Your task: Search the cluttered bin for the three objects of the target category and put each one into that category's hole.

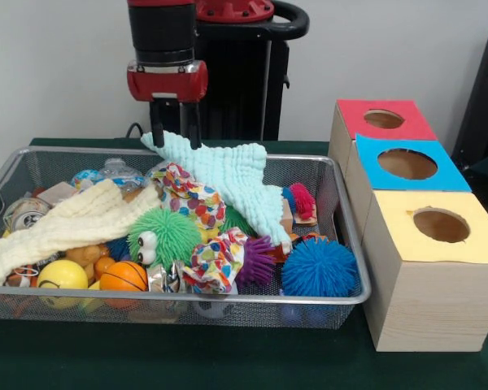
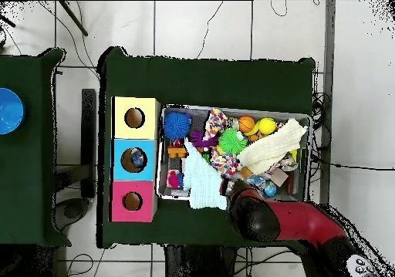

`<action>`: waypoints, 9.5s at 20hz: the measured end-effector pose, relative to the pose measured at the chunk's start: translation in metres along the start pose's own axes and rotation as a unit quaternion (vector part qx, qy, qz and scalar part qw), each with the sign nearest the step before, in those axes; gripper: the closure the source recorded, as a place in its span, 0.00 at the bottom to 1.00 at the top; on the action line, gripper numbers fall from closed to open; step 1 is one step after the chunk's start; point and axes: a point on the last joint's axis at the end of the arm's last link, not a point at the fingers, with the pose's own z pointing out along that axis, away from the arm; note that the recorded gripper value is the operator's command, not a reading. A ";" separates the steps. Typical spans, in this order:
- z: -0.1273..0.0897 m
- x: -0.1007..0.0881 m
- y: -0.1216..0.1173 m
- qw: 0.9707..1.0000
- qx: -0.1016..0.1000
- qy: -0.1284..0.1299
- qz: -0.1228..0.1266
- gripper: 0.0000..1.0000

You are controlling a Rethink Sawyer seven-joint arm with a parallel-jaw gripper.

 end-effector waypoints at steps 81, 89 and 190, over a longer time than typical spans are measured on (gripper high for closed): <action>0.043 -0.016 -0.035 0.998 0.022 0.043 -0.034 0.00; 0.063 -0.025 -0.051 0.999 0.016 0.042 -0.012 0.00; 0.034 0.028 -0.093 0.998 -0.002 0.033 -0.055 0.00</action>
